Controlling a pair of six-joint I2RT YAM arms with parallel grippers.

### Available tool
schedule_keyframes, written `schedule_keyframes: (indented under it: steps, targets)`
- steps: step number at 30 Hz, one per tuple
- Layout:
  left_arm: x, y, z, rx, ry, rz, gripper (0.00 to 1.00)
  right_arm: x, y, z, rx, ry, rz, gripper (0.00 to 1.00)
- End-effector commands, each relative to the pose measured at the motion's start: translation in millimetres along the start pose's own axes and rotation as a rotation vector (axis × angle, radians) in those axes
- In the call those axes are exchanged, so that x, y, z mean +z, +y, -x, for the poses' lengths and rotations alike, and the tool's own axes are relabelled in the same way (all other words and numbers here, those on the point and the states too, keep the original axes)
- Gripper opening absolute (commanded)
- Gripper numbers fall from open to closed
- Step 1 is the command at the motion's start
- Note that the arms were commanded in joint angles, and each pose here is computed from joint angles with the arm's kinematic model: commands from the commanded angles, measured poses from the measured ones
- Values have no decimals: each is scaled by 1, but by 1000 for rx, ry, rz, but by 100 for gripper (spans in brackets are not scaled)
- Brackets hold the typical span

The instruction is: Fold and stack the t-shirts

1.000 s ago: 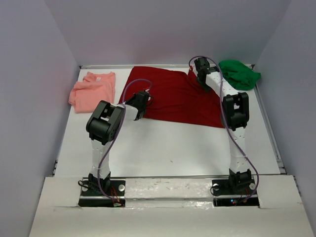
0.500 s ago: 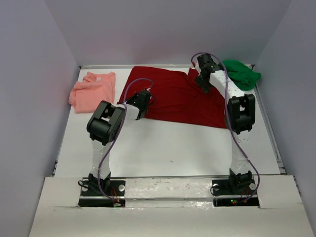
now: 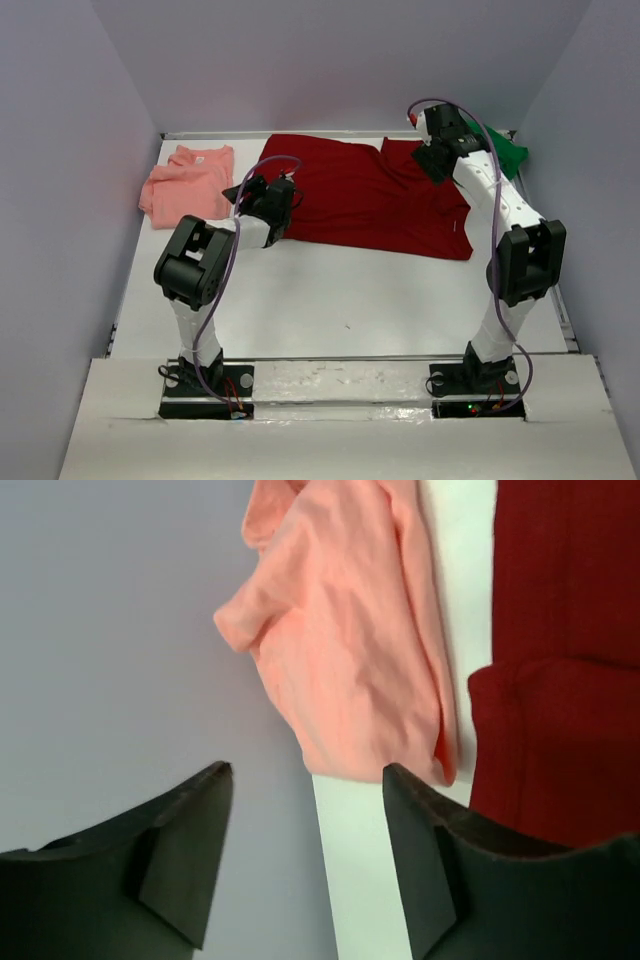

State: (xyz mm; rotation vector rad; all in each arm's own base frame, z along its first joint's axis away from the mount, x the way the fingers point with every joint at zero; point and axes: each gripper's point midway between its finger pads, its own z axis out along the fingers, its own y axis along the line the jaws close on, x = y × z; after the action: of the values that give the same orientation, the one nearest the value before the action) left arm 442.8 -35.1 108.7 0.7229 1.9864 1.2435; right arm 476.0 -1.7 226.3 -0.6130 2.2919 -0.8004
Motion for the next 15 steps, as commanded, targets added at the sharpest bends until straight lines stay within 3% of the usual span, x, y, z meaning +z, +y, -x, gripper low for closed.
schedule_keyframes:
  steps: [1, 3, 6, 9, 13, 15]
  targets:
    - [-10, 34, -3, -74, 3, 85, 77, -13, -11, -9, 16, -21, -21, 100]
    - [-11, 38, -4, -83, 8, 99, 88, -17, -11, -14, 8, -20, -19, 100]
    - [-13, 44, -3, -95, 8, 111, 95, -21, -11, -18, 10, -22, -19, 100]
    - [-18, 53, -3, -119, -7, 109, 97, -21, -5, -31, 10, -6, 4, 100]
    - [-26, 39, -3, -157, -22, -103, 98, -17, 25, -60, 80, 33, 146, 99]
    - [-33, 32, 6, -260, -69, -237, 99, -16, 45, -71, 107, 54, 229, 99]
